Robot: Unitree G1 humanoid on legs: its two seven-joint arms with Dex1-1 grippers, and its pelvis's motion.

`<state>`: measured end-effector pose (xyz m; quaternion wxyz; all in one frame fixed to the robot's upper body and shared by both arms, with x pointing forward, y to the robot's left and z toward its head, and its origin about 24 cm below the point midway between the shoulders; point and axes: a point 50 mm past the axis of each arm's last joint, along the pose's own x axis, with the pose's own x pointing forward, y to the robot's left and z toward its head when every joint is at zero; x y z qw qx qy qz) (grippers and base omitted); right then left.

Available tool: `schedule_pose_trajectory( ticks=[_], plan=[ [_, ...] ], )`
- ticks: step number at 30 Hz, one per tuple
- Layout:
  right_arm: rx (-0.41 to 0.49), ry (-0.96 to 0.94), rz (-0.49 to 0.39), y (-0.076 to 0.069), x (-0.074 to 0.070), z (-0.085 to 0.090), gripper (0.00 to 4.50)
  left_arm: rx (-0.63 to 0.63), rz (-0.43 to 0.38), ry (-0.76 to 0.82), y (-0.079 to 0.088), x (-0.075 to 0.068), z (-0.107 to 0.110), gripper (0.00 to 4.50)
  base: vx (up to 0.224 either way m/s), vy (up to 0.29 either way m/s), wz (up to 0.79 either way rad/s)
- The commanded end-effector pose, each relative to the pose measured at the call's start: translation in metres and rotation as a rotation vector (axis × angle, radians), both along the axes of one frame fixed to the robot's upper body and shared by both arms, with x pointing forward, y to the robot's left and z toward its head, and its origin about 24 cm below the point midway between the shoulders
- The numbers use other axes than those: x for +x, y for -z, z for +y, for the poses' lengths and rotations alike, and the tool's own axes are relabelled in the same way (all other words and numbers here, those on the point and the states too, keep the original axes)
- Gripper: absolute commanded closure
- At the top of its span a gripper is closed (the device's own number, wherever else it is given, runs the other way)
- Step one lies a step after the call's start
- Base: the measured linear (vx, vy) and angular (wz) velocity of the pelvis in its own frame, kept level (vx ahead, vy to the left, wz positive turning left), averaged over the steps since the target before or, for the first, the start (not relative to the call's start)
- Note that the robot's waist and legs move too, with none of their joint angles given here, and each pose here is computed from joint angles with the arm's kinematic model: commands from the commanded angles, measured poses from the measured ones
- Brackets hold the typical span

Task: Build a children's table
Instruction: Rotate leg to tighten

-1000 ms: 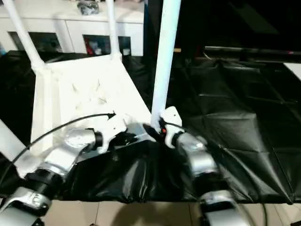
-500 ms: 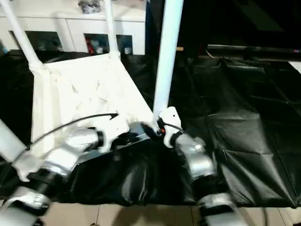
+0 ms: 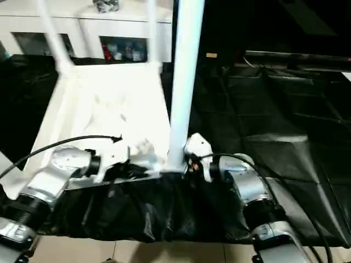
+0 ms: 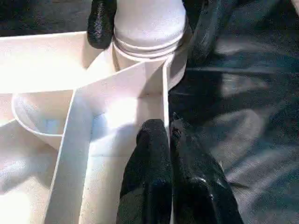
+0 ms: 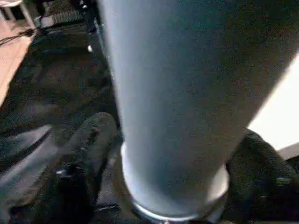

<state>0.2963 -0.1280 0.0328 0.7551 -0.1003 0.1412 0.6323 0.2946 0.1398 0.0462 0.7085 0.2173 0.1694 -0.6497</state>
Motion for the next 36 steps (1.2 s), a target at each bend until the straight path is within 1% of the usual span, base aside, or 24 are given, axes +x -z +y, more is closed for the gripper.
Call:
schedule_pose_trajectory(
  ticks=[1, 2, 3, 6, 7, 11, 14, 16, 18, 20, 23, 24, 25, 26, 28, 31, 32, 33, 34, 35, 36],
  plan=[
    [-0.028, -0.125, 0.09, 0.015, -0.015, 0.014, 1.16, 0.021, 0.001, 0.052, 0.001, 0.0, -0.009, 4.5, 0.0, 0.0, 0.0],
    [-0.028, -0.127, 0.091, 0.015, -0.015, 0.014, 1.16, 0.022, 0.001, 0.053, 0.001, 0.0, -0.009, 4.5, 0.0, 0.0, 0.0],
    [-0.022, -0.128, 0.096, 0.015, -0.016, 0.014, 1.45, 0.022, 0.008, 0.055, 0.001, 0.0, -0.008, 4.5, 0.0, 0.0, 0.0],
    [-0.017, -0.13, 0.1, 0.015, -0.016, 0.015, 1.51, 0.022, 0.01, 0.057, 0.001, 0.0, -0.007, 4.5, 0.0, 0.0, 0.0],
    [-0.016, -0.13, 0.1, 0.015, -0.016, 0.015, 1.72, 0.021, 0.01, 0.058, 0.001, 0.0, -0.007, 4.5, 0.0, 0.0, 0.0],
    [-0.006, -0.125, 0.103, 0.014, -0.017, 0.015, 1.82, 0.018, 0.015, 0.062, 0.002, -0.001, -0.007, 4.5, 0.0, 0.0, 0.0],
    [0.011, -0.038, 0.094, 0.016, -0.015, 0.017, 1.85, 0.011, -0.01, 0.017, 0.004, 0.001, -0.011, 4.5, 0.0, 0.0, 0.0],
    [-0.008, 0.027, 0.075, 0.02, -0.014, 0.02, 1.85, 0.024, -0.041, -0.036, 0.007, 0.004, -0.016, 4.5, 0.0, 0.0, 0.0],
    [0.0, 0.132, 0.07, 0.024, -0.011, 0.028, 1.85, 0.029, -0.048, -0.098, 0.01, 0.007, -0.024, 4.5, 0.0, 0.0, 0.0],
    [-0.007, 0.261, 0.047, 0.028, -0.005, 0.036, 1.86, -0.001, -0.042, -0.147, 0.011, 0.008, -0.036, 4.5, -0.056, -0.008, 0.0],
    [-0.002, 0.508, 0.04, 0.032, 0.007, 0.052, 1.86, -0.042, -0.039, -0.192, 0.013, 0.007, -0.065, 4.5, -0.063, 0.004, -0.04],
    [-0.005, 0.6, 0.041, 0.032, 0.011, 0.06, 1.86, -0.057, -0.045, -0.225, 0.013, 0.009, -0.078, 4.5, -0.064, 0.017, -0.09],
    [-0.006, 0.617, 0.041, 0.032, 0.012, 0.062, 1.86, -0.059, -0.046, -0.232, 0.013, 0.009, -0.08, 4.5, -0.06, 0.033, -0.13],
    [0.009, 0.662, 0.04, 0.029, 0.015, 0.07, 1.86, -0.065, -0.048, -0.258, 0.013, 0.01, -0.089, 4.5, 0.0, 0.0, 0.0],
    [0.036, 0.69, 0.025, 0.024, 0.017, 0.077, 1.86, -0.051, -0.061, -0.268, 0.014, 0.01, -0.096, 4.5, 0.0, 0.0, 0.0],
    [0.055, 0.711, 0.015, 0.021, 0.019, 0.079, 1.86, -0.039, -0.071, -0.252, 0.014, 0.01, -0.098, 4.5, 0.0, 0.0, 0.0],
    [0.069, 0.71, 0.022, 0.02, 0.02, 0.078, 1.51, -0.04, -0.067, -0.249, 0.014, 0.009, -0.097, 4.5, 0.0, 0.0, 0.0],
    [0.103, 0.696, 0.05, 0.02, 0.019, 0.075, 1.3, -0.032, -0.059, -0.243, 0.015, 0.008, -0.093, 4.5, 0.0, 0.0, 0.0],
    [0.114, 0.687, 0.06, 0.02, 0.018, 0.074, 1.16, -0.029, -0.057, -0.241, 0.015, 0.008, -0.091, 4.5, 0.0, 0.0, 0.0],
    [0.125, 0.677, 0.07, 0.019, 0.017, 0.071, 1.16, -0.023, -0.056, -0.243, 0.016, 0.008, -0.088, 4.5, 0.0, 0.0, 0.0],
    [0.118, 0.665, 0.058, 0.019, 0.017, 0.067, 1.03, -0.019, -0.055, -0.245, 0.016, 0.007, -0.084, 4.5, 0.0, 0.0, 0.0]
  ],
)
